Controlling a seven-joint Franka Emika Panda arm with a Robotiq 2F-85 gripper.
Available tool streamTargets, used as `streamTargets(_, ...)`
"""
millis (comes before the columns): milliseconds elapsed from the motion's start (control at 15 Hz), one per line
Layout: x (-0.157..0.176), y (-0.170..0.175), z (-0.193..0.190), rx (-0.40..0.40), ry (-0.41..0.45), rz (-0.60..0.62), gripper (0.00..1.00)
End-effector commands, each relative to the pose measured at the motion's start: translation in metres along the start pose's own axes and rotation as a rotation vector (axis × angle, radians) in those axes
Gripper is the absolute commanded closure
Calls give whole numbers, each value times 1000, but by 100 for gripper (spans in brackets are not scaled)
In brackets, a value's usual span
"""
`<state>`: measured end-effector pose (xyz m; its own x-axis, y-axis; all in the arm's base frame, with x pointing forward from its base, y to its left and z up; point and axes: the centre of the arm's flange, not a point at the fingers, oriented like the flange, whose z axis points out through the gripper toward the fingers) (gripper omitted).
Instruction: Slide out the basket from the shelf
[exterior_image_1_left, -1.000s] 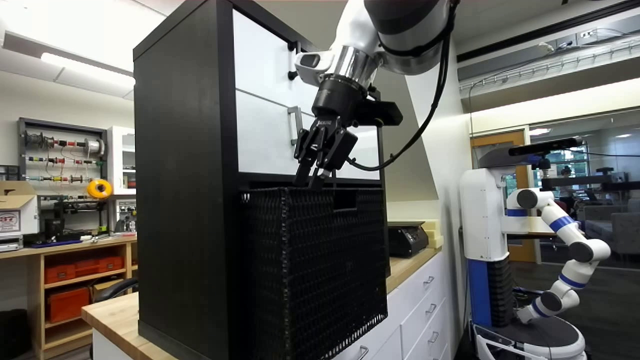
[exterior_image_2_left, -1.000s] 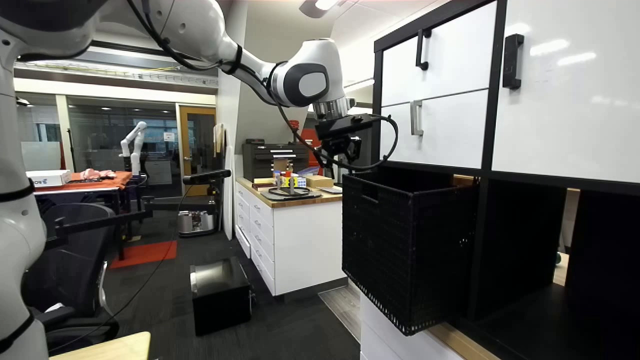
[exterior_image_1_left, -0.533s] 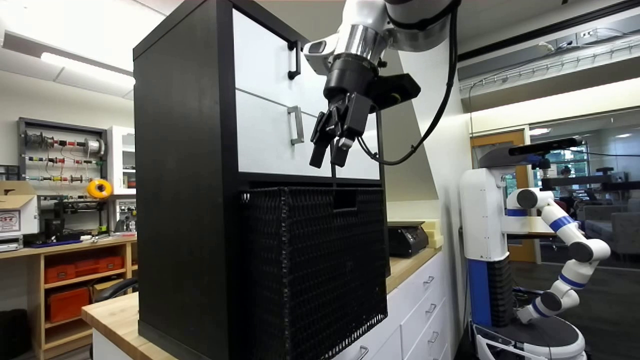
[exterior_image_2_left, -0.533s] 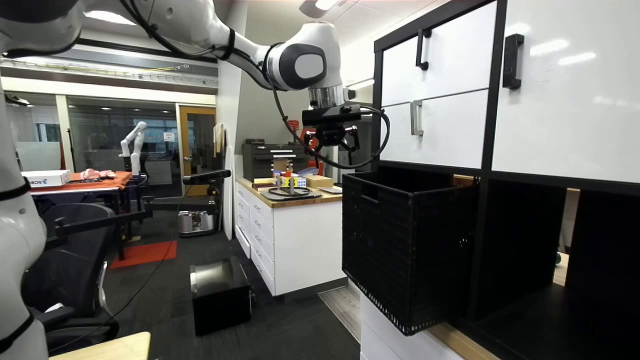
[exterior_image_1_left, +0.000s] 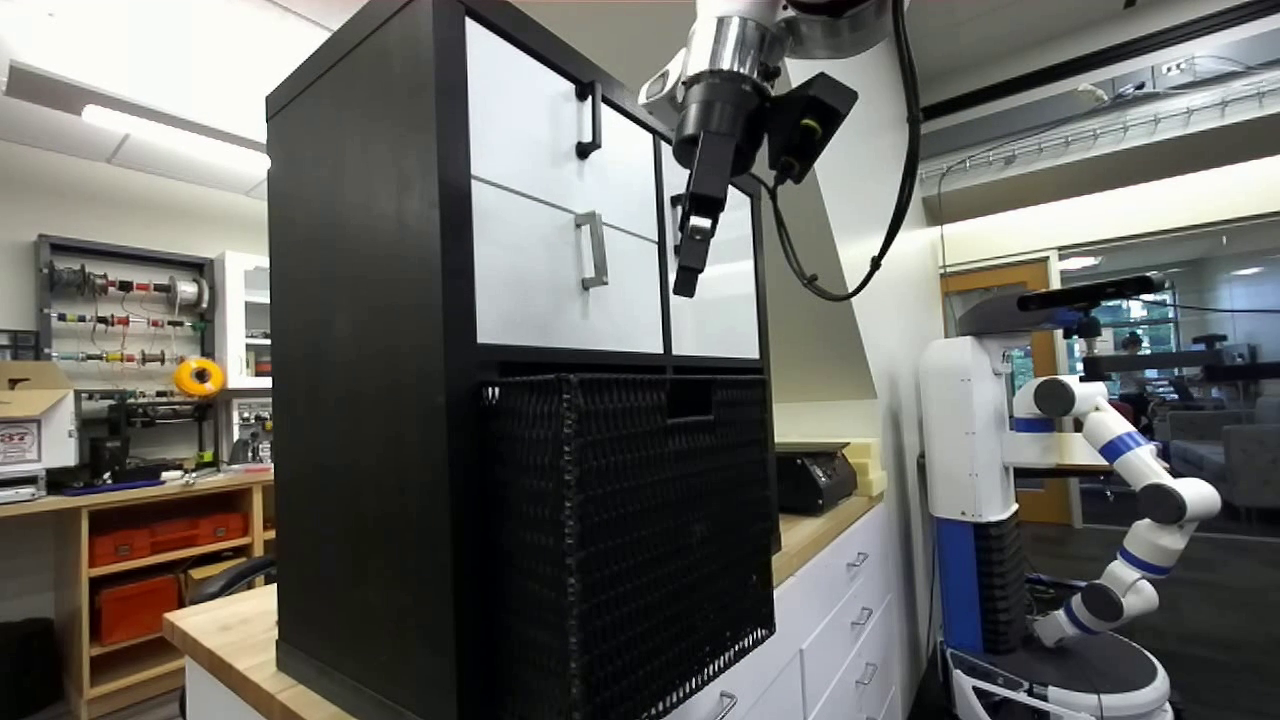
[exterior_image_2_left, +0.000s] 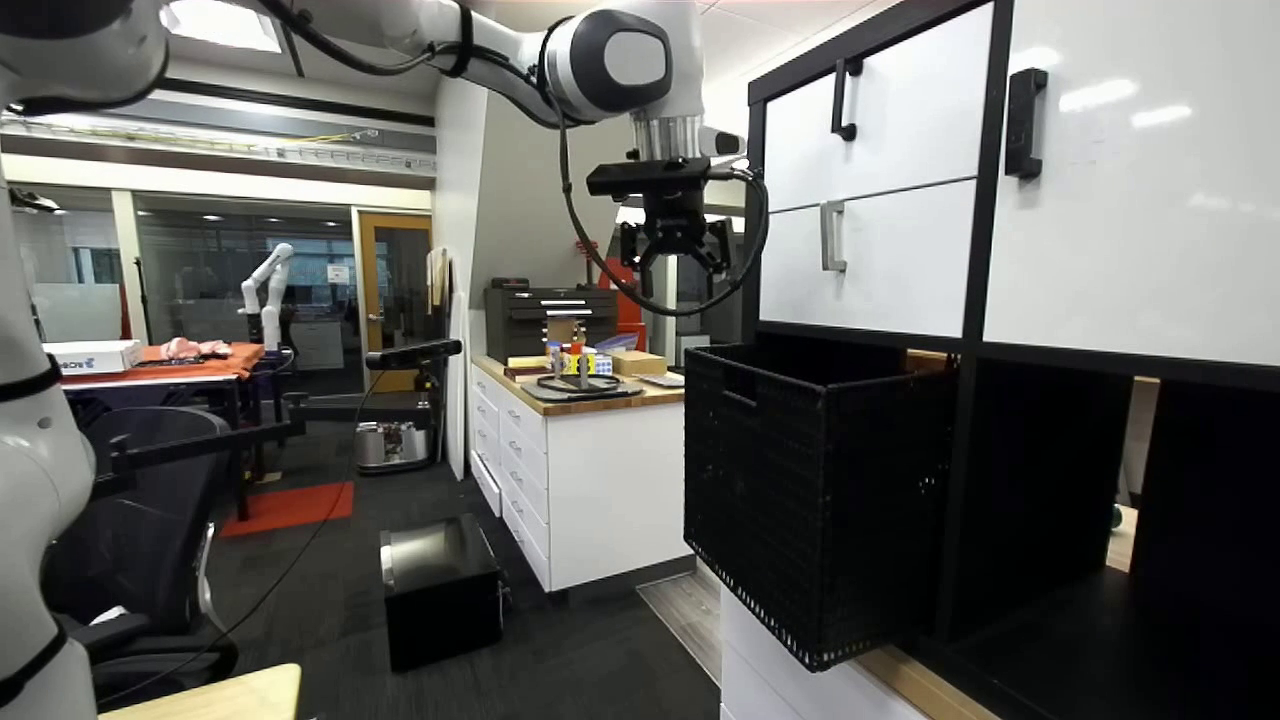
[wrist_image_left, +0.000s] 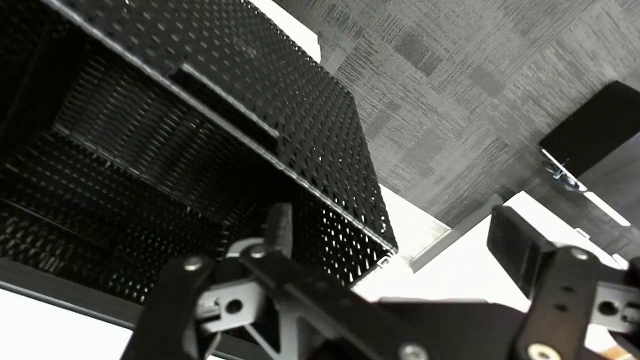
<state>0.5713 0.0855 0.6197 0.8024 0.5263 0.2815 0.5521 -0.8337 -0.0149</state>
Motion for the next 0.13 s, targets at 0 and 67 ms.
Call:
streamTargets(0, 0, 1, 0, -1, 0, 8, 0)
streamTargets(67, 0, 1, 1, 0, -2, 6, 0)
